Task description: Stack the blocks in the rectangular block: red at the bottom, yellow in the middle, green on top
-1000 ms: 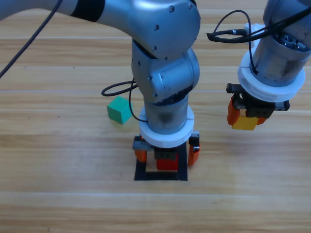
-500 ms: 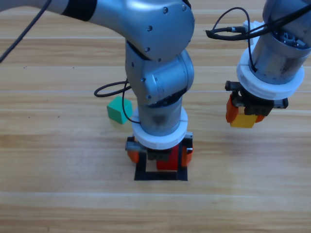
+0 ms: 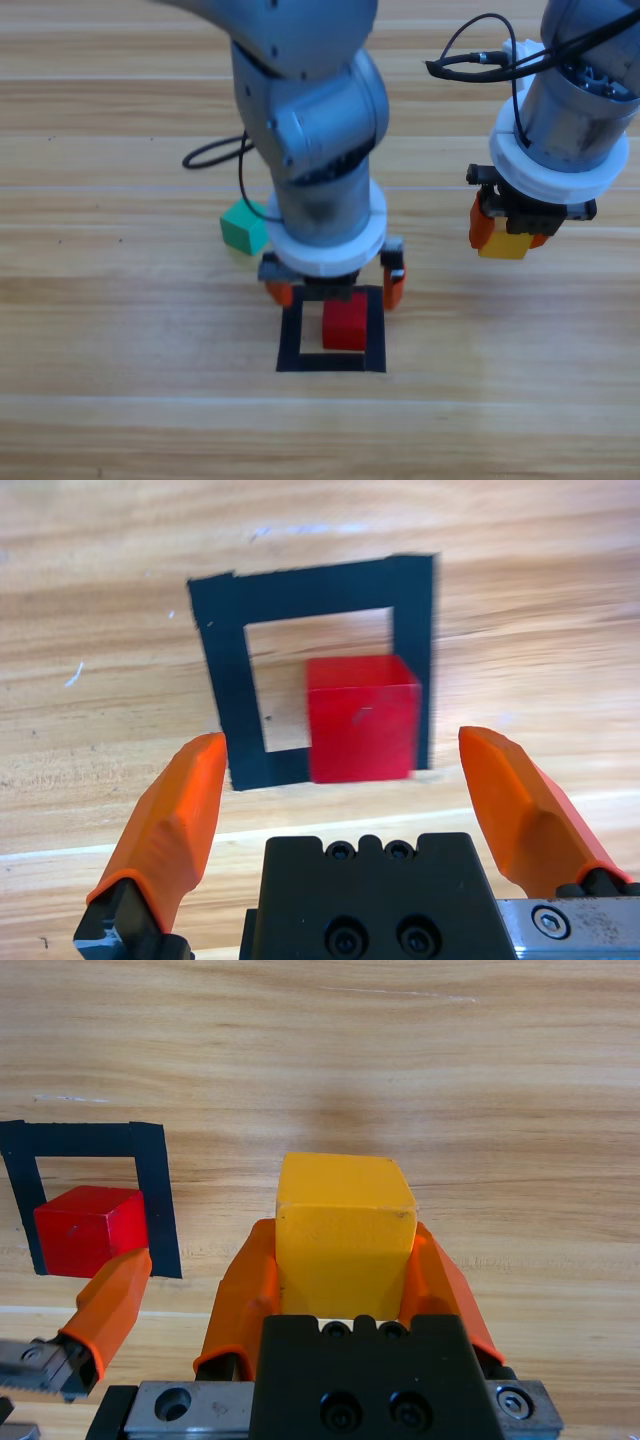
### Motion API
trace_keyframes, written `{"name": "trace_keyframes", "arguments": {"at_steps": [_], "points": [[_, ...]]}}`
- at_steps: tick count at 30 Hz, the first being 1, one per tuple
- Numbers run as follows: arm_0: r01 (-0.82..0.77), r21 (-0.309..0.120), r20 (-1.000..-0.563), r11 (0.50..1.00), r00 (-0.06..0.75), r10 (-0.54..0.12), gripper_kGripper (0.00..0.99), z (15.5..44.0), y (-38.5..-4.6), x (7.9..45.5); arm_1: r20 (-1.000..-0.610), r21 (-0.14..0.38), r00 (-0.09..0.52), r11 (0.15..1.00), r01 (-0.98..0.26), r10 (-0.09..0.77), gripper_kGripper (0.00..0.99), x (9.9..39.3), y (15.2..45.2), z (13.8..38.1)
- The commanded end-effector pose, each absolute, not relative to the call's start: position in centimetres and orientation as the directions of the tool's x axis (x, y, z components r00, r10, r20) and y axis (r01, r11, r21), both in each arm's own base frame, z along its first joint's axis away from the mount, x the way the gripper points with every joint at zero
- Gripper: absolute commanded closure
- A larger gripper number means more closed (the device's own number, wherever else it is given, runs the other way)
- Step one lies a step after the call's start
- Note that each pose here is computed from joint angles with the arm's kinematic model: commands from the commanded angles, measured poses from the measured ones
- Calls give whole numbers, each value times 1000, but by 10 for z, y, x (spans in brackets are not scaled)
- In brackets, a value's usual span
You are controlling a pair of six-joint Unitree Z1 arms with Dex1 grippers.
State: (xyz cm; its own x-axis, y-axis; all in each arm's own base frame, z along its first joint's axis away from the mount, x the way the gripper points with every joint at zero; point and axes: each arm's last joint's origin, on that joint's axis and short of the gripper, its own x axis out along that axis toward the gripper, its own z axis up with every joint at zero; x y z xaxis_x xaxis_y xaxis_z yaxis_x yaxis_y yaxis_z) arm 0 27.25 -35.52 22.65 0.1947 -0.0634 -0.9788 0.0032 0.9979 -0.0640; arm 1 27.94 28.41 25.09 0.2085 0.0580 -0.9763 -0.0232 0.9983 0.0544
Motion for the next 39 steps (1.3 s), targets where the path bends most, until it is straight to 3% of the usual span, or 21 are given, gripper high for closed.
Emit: {"name": "trace_keyframes", "arguments": {"at_steps": [1,4,6,14,18,21,24,27,32,39], "points": [[36,-126,-950,991,282,-131,0,293,-338,260,-974,48,220,999,-9,49,801,283,279,255],[66,-120,-918,991,373,-137,0,346,-314,249,-975,60,212,998,-10,61,801,282,279,256],[56,-113,-902,992,414,-126,0,370,-275,252,-976,75,206,997,-8,75,801,280,281,258],[79,25,-870,997,492,-17,2,405,-144,272,-978,90,185,995,-46,97,801,247,325,270],[106,43,-857,993,515,-18,0,421,-97,285,-990,104,90,993,-57,109,801,245,360,262],[150,46,-853,988,521,-39,0,425,-79,293,-995,79,50,995,-66,82,801,241,392,261],[220,26,-860,975,502,-91,2,422,-67,302,-997,64,27,996,-66,66,801,238,414,256],[335,-50,-863,941,460,-210,2,414,-53,314,-998,53,20,997,-53,54,801,244,425,246],[358,-110,-873,927,412,-262,0,403,-46,321,-1000,-1,-10,1000,-23,-2,801,251,440,227],[393,-182,-879,901,346,-328,0,390,-51,335,-1000,-20,-11,1000,-6,-20,801,254,442,215]]}}
